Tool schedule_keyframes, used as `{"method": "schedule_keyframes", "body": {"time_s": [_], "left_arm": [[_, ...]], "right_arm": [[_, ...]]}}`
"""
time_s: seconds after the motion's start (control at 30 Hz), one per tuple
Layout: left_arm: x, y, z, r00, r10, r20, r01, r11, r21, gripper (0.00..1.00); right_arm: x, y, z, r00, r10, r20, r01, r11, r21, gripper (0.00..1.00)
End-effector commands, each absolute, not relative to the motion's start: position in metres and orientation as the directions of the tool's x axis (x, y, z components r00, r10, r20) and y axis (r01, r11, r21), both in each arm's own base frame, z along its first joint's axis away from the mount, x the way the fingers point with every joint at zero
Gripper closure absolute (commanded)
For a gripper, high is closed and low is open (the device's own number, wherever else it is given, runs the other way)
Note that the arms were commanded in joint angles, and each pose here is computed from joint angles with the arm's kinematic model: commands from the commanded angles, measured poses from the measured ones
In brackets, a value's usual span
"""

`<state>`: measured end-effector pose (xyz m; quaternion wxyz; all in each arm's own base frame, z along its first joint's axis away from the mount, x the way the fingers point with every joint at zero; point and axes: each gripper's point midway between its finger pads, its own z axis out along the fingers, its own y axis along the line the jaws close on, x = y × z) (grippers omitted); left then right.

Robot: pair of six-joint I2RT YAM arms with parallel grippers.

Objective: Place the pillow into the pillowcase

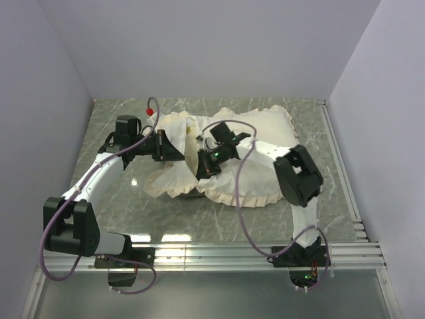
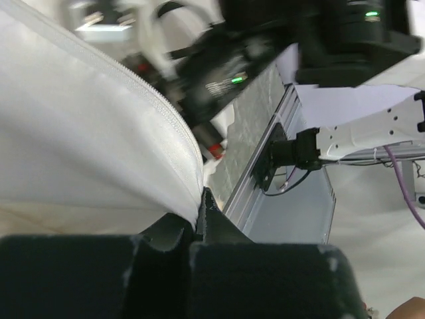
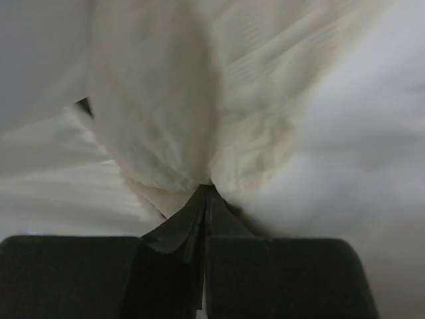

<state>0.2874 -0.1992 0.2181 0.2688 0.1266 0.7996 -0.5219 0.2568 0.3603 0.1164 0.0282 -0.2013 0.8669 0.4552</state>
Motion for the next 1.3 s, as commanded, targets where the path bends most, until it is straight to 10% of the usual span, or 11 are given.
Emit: {"method": "schedule_keyframes", "body": {"time_s": [0.0, 0.5, 0.67, 0.87, 1.27], "left_arm": [[0.290, -0.209, 0.231, -0.772, -0.040, -0.634, 0.572, 0.391, -0.721, 0.99], [0.254, -0.229, 0.113, -0.812, 0.202, -0.547, 0.575, 0.440, -0.690, 0.88], [0.252, -0.214, 0.095, -0.764, 0.345, -0.545, 0.643, 0.466, -0.607, 0.54], [0.289, -0.174, 0.201, -0.591, 0.180, -0.786, 0.726, 0.545, -0.420, 0.21], [0.381, -0.125, 0.217, -0.626, -0.121, -0.770, 0.433, 0.768, -0.472, 0.24]], "right_arm": [[0.255, 0.384, 0.079, -0.908, -0.362, -0.210, -0.381, 0.506, 0.774, 1.00], [0.291, 0.304, 0.172, -0.796, -0.376, -0.475, -0.590, 0.657, 0.468, 0.98], [0.305, 0.293, 0.177, -0.757, -0.407, -0.512, -0.621, 0.692, 0.368, 0.89], [0.359, 0.297, 0.202, -0.707, -0.281, -0.649, -0.556, 0.788, 0.265, 0.69], [0.481, 0.361, 0.211, -0.635, -0.020, -0.773, -0.422, 0.846, 0.325, 0.51]]}}
